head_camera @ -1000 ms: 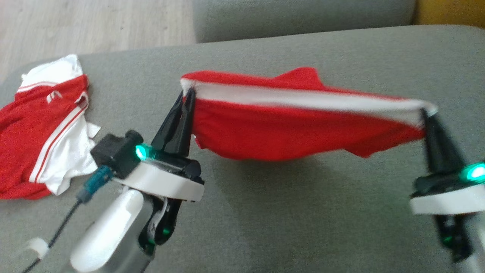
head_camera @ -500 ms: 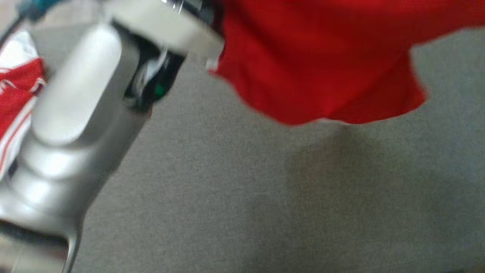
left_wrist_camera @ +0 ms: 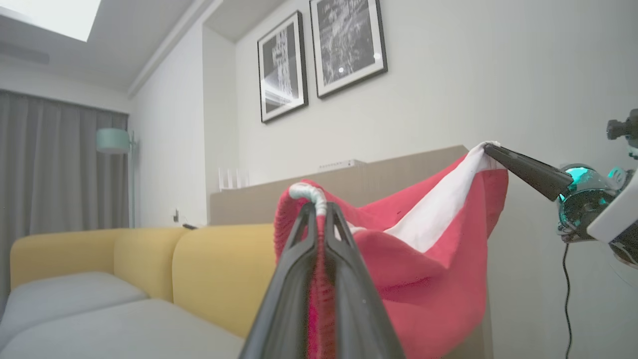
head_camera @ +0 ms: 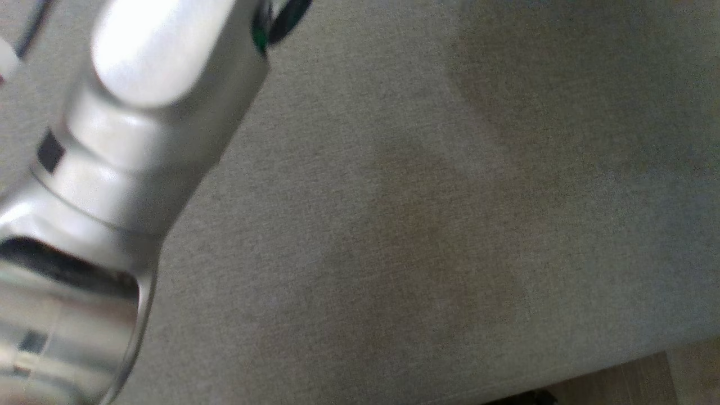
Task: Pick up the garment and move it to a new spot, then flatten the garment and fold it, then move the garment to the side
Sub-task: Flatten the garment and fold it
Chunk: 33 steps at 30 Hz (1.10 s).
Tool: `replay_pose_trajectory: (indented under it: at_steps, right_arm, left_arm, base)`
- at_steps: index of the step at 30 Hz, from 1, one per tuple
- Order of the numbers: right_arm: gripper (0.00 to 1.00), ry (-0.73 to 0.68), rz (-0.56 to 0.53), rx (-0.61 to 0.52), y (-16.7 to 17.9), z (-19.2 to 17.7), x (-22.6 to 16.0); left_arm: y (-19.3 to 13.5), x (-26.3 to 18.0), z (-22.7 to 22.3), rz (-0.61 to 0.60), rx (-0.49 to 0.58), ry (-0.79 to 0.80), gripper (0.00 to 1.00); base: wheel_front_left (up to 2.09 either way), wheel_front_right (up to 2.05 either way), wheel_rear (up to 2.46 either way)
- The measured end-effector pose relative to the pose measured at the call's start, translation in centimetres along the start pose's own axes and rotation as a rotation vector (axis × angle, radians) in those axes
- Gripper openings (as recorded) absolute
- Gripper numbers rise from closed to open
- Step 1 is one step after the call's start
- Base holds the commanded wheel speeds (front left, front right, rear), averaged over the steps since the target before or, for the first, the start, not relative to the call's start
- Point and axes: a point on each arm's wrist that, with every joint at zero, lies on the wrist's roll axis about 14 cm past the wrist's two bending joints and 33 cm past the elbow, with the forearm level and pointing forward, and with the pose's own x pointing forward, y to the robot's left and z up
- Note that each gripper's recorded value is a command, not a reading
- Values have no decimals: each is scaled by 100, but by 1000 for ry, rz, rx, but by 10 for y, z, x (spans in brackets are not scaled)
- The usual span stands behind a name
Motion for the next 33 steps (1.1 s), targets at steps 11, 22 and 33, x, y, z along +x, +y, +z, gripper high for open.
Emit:
replay_pose_trajectory:
  at_steps: [11, 22, 33]
  right_arm:
    - [0, 524, 11, 268, 80, -132, -177]
    - [0, 711, 29, 372, 107, -96, -291]
    - [0, 715, 80, 341, 94, -111, -250]
  left_arm:
    - [-50, -157, -140, 156, -238, 370, 0]
    - [-126, -246, -128, 254, -364, 500, 0]
    - [-103, -237, -108, 382, -409, 396, 0]
  base:
    - [0, 0, 0]
    - [0, 0, 0]
    - [0, 0, 0]
